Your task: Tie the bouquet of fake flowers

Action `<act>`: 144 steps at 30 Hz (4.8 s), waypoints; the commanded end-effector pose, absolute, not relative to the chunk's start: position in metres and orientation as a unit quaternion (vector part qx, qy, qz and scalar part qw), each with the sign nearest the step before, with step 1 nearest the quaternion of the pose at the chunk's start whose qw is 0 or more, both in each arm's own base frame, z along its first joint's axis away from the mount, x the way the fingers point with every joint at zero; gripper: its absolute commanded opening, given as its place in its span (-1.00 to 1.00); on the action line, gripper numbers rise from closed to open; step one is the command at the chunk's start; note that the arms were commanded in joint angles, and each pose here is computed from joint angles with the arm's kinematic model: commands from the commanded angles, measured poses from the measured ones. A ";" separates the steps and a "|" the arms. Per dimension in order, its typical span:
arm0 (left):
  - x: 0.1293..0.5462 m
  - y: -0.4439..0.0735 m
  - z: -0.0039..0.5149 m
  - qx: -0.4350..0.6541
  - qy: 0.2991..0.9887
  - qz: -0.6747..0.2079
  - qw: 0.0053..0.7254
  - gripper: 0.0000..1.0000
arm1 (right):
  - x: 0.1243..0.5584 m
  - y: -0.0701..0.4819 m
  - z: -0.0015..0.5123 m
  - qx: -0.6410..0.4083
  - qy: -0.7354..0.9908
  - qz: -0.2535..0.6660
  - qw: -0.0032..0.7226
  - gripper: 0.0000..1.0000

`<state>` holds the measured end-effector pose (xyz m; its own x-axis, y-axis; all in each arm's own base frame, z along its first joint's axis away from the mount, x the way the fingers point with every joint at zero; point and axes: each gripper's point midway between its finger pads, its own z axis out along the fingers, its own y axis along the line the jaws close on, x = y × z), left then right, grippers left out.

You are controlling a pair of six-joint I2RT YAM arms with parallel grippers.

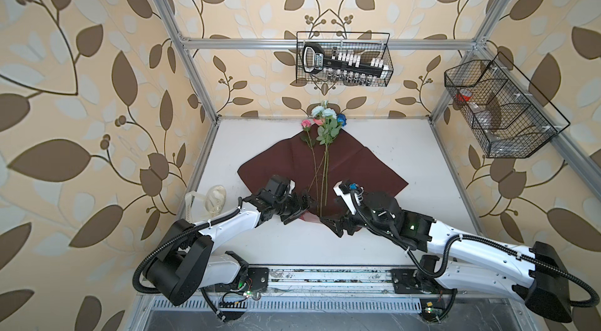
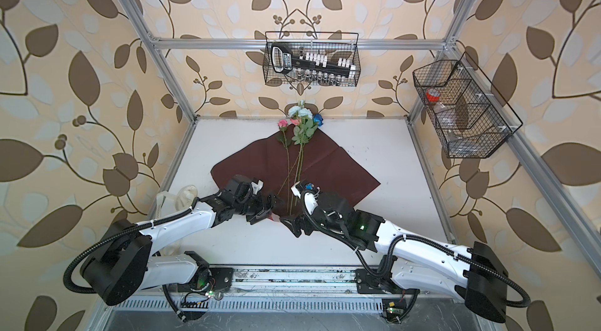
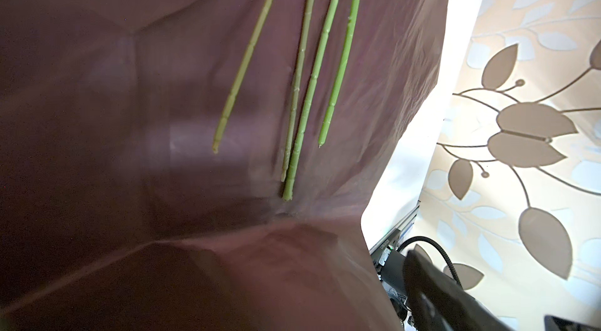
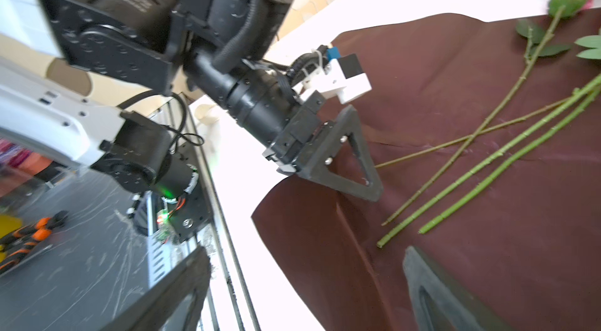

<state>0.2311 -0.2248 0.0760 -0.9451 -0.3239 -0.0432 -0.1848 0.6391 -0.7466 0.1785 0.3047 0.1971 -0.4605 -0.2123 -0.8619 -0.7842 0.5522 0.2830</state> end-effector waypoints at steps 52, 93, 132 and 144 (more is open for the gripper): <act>0.249 -0.199 0.151 -0.098 0.902 -0.368 0.203 0.91 | 0.291 0.296 0.085 -0.219 0.876 0.297 0.312 -0.55; 0.281 -0.224 0.049 -0.103 0.932 -0.330 0.107 0.42 | 0.238 0.287 0.052 -0.099 0.962 0.165 0.193 -0.61; 0.239 -0.216 0.054 -0.162 0.926 -0.327 0.094 0.48 | 0.214 0.186 0.003 0.016 0.986 0.110 0.125 -0.69; 0.225 -0.135 0.076 -0.207 0.941 -0.228 0.143 0.87 | 0.238 0.203 0.047 -0.010 0.973 0.140 0.181 -0.58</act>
